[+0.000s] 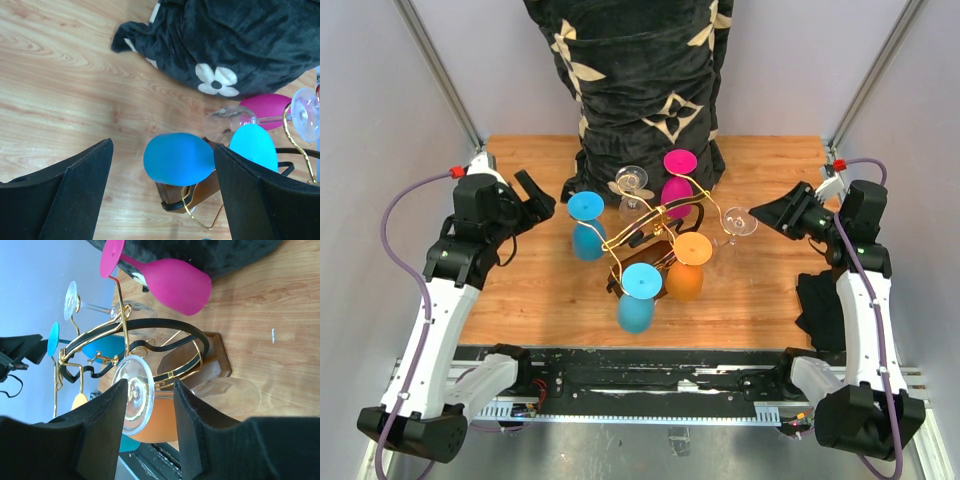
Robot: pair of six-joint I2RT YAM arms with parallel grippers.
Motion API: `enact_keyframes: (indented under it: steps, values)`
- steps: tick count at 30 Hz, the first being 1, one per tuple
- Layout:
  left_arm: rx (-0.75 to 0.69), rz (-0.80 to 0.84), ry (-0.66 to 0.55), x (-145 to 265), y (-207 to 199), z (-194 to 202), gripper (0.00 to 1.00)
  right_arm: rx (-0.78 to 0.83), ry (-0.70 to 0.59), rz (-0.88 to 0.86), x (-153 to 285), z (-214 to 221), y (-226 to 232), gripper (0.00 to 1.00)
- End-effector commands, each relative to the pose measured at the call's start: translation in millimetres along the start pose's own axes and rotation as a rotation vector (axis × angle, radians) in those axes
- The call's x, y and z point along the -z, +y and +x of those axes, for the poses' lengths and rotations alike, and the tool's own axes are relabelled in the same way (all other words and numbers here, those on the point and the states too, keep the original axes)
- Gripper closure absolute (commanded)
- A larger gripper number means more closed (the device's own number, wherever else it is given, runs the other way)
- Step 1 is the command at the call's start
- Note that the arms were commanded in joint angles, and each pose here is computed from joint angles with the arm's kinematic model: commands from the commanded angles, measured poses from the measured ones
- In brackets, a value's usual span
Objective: Take the wine glass off the wine glass rack
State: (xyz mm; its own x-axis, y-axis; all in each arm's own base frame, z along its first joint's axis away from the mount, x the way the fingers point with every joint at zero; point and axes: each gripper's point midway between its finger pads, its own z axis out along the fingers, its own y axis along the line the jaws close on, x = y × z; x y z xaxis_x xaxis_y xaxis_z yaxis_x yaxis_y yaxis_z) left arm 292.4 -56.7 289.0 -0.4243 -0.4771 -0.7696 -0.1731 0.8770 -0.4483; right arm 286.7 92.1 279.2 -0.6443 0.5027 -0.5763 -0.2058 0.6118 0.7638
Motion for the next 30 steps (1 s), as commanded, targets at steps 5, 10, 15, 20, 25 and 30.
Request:
enact_keyframes:
  steps: [5,10,15,20,25,30]
  values:
    - [-0.006,-0.007,-0.04,-1,-4,-17,0.12,0.016,0.081,-0.074,4,17,8,0.74]
    - [0.007,-0.001,-0.035,-3,-5,-14,0.12,0.017,0.128,-0.108,1,24,10,0.83]
    - [0.006,-0.003,-0.027,-5,-4,-12,0.12,0.024,0.143,-0.134,-1,23,14,0.99]
    - [0.001,-0.013,-0.026,-7,-1,-10,0.12,0.053,0.098,-0.141,1,8,26,0.99]
    - [0.001,-0.008,-0.028,-6,-2,-10,0.12,0.067,0.055,-0.123,4,-8,30,0.99]
    - [-0.006,-0.021,-0.037,-5,1,-11,0.12,0.062,0.086,-0.131,14,0,36,0.99]
